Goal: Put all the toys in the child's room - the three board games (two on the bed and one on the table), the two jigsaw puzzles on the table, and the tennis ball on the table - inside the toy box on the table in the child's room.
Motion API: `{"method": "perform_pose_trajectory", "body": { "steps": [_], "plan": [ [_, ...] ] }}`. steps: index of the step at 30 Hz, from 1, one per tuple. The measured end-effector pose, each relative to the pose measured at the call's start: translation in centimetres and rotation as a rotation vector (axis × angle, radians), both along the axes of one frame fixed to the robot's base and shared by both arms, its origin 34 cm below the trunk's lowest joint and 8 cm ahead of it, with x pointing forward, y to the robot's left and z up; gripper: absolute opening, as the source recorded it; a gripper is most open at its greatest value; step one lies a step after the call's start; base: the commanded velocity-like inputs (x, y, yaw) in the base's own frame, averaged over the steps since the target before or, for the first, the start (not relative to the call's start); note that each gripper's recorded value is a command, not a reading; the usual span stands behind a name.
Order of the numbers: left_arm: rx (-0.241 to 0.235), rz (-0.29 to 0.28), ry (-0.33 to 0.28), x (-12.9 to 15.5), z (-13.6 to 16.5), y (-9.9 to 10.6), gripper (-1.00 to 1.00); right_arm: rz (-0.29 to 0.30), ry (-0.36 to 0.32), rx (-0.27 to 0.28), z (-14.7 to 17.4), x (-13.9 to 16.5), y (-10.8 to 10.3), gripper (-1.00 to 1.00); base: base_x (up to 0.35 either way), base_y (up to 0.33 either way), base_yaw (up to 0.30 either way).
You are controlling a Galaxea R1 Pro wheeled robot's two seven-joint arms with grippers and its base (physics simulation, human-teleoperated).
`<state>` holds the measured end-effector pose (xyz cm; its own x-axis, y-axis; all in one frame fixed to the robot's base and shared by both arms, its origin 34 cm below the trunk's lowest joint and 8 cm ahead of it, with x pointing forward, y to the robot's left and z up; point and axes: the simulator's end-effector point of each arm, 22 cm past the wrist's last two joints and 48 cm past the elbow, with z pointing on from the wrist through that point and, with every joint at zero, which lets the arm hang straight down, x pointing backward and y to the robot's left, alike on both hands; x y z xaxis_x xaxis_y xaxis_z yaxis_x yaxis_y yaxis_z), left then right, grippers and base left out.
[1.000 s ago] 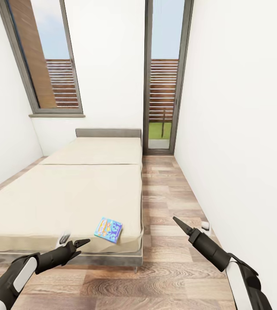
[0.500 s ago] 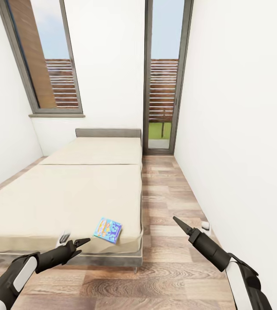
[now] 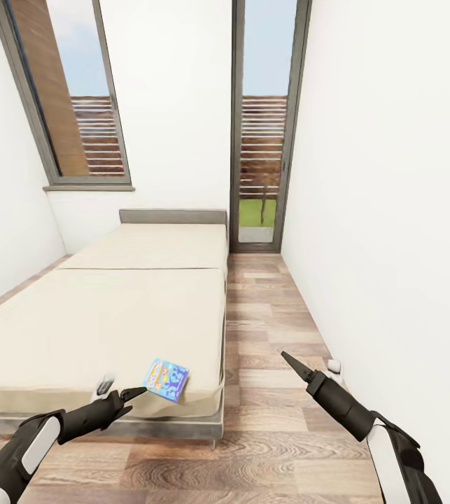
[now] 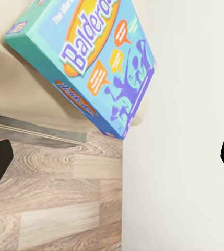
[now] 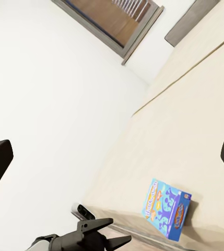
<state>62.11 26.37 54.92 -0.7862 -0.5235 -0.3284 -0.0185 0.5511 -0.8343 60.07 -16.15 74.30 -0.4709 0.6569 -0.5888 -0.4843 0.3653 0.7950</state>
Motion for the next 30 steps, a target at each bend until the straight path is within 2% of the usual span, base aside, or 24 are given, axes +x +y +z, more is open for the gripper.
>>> {"method": "perform_pose_trajectory", "body": {
  "steps": [8,30],
  "plan": [
    [-0.003,0.002,-0.001,0.0,0.1,0.0,1.0,0.001,0.0,0.001,0.0,0.0,0.0,1.0,0.002,-0.003,0.0],
    [-0.005,0.003,-0.003,-1.0,-4.6,0.0,1.0,-0.002,-0.009,-0.001,-4.5,-1.0,0.0,1.0,0.0,0.0,0.0]
  ]
}}
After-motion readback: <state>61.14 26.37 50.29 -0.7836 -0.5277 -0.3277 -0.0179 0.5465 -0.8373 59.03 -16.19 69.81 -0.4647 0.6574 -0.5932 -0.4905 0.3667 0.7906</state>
